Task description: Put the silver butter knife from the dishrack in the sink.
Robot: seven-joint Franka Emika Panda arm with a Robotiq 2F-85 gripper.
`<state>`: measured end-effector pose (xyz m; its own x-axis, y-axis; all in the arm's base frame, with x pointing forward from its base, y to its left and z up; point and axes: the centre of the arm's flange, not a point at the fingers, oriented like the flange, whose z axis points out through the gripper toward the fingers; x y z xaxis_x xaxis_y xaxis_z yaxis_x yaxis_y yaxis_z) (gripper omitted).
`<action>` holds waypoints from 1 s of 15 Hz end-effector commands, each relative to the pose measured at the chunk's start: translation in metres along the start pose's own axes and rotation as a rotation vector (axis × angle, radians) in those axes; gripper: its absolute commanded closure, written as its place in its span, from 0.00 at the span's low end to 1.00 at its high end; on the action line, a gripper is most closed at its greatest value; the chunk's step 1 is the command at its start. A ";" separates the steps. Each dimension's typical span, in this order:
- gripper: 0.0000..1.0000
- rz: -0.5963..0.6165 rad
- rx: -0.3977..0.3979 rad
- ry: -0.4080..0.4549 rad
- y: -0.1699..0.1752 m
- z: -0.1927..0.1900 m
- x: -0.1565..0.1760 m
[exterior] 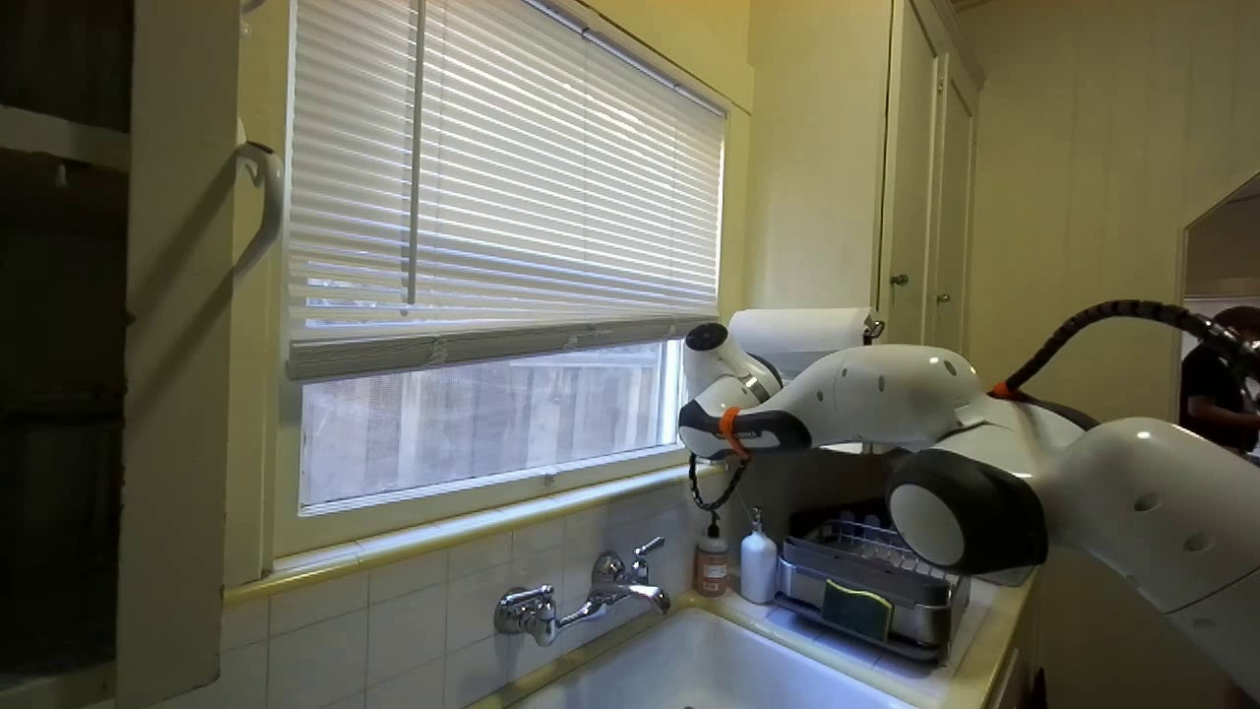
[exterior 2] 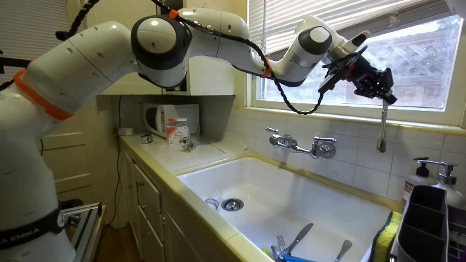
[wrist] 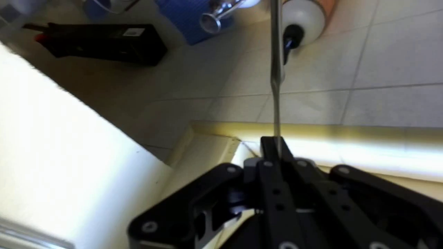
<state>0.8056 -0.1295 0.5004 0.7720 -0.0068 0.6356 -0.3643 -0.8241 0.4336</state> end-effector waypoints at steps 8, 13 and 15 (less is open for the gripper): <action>0.99 -0.169 0.467 -0.202 -0.027 0.072 -0.170; 0.99 -0.293 0.662 -0.374 -0.060 0.117 -0.252; 0.99 -0.342 0.709 -0.471 -0.070 0.141 -0.274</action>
<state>0.7185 -0.1381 0.2369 0.9524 0.1585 0.2606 0.1550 -0.9873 0.0339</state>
